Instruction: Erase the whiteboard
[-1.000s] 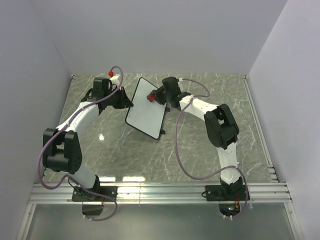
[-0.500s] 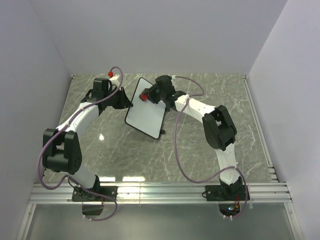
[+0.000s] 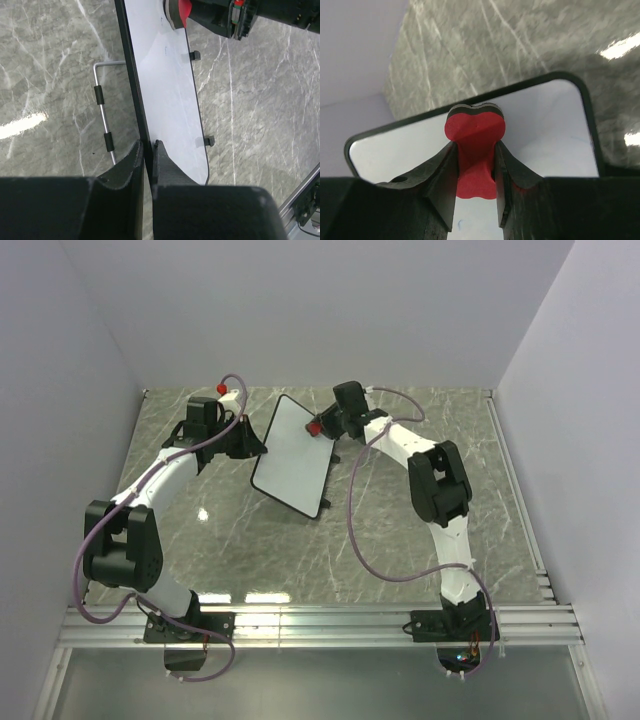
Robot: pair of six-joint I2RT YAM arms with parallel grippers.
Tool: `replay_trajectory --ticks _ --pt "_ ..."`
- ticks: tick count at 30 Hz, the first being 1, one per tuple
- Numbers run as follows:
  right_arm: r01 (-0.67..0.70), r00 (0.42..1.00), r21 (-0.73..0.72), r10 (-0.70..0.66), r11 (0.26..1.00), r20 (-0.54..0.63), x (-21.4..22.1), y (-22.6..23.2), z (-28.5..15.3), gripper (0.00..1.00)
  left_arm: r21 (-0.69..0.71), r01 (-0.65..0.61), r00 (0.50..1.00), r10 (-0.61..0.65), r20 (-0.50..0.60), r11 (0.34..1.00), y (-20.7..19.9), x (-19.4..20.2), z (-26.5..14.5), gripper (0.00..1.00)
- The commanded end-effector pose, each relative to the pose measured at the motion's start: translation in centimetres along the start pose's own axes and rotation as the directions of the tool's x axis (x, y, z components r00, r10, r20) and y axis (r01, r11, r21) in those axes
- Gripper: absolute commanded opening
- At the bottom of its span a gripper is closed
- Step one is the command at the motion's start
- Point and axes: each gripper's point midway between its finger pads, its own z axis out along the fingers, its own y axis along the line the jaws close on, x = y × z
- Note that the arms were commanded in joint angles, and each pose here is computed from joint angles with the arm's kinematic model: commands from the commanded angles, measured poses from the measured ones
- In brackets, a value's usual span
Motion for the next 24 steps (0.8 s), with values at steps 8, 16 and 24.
replay_trajectory --ticks 8,16,24 --pt "0.040 0.999 0.095 -0.042 0.995 0.024 -1.6 -1.7 3.4 0.00 0.078 0.003 0.985 0.010 -0.170 0.997 -2.6 5.1 -0.7 0.00" --pt "0.053 0.999 0.021 -0.053 0.998 -0.014 2.2 0.5 1.7 0.00 0.075 -0.002 0.984 0.016 -0.179 0.997 -2.7 5.0 -0.7 0.00" --pt "0.075 0.992 0.014 -0.074 0.997 -0.106 8.4 -1.1 0.2 0.00 0.062 -0.003 0.981 0.014 -0.192 0.998 -2.4 5.6 -0.4 0.00"
